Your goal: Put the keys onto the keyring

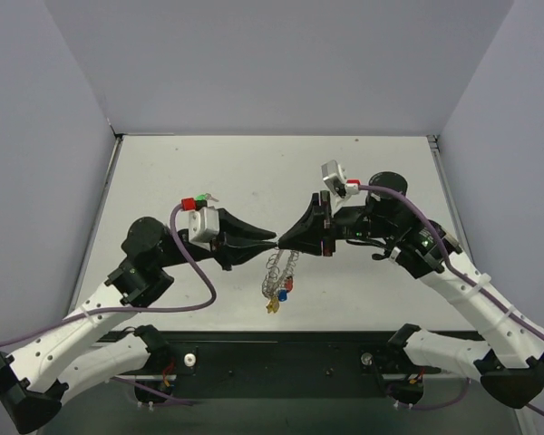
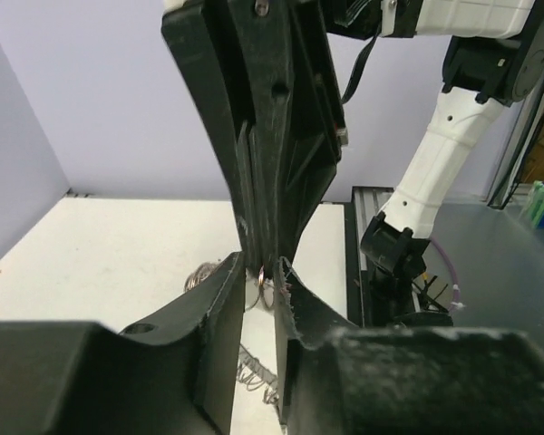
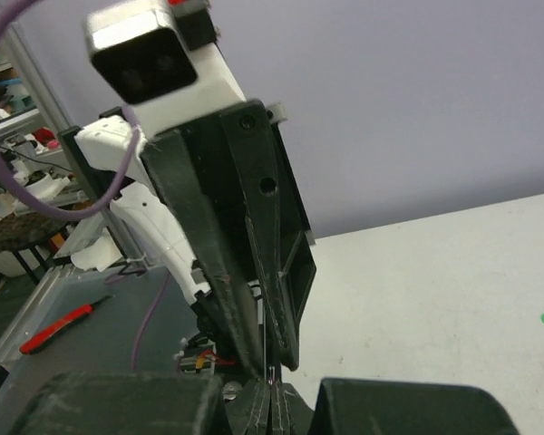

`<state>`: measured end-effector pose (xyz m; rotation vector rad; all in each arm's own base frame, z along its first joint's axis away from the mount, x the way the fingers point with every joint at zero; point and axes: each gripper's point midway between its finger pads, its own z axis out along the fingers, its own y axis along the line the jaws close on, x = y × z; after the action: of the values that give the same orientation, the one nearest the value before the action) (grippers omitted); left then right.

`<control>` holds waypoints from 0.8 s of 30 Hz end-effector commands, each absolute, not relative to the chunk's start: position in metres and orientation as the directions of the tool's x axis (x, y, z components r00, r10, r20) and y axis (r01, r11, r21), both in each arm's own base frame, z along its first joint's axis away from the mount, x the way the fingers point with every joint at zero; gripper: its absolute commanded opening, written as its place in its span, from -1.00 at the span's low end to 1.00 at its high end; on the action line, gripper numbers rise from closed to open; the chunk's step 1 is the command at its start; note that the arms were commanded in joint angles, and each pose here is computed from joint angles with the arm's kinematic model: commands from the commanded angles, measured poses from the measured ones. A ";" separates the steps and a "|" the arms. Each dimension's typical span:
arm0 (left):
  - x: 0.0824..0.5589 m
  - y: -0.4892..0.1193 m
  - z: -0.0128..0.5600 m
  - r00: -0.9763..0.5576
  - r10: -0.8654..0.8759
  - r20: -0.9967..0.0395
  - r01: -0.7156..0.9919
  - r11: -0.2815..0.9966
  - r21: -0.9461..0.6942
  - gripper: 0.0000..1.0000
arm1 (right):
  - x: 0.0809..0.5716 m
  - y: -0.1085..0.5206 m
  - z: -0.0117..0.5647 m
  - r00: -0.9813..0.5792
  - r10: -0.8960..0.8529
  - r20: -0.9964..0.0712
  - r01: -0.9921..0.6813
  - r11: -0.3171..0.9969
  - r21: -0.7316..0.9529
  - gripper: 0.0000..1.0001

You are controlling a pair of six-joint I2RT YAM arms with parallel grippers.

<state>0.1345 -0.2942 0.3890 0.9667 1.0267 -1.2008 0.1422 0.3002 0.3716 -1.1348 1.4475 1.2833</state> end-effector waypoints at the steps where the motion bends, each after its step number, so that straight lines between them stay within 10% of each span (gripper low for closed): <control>1: 0.134 -0.287 0.396 0.107 -0.114 -0.988 0.986 0.136 0.091 -0.29 | 0.147 0.297 0.373 -0.164 -0.139 -0.977 -0.985 0.080 0.154 -1.00; 7: 0.133 -0.284 0.390 0.081 0.015 -0.997 0.990 0.115 0.083 0.17 | 0.152 0.292 0.366 -0.163 -0.205 -0.965 -0.983 0.114 0.142 -1.00; 24: 0.134 -0.300 0.343 -0.044 0.229 -0.972 0.999 0.017 -0.041 0.18 | 0.151 0.291 0.336 -0.216 -0.373 -0.902 -0.974 0.144 0.174 -1.00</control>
<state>0.1430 -0.2989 0.3286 1.3157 1.4998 -1.0933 0.1532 0.2899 0.3216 -1.2865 1.7570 1.0743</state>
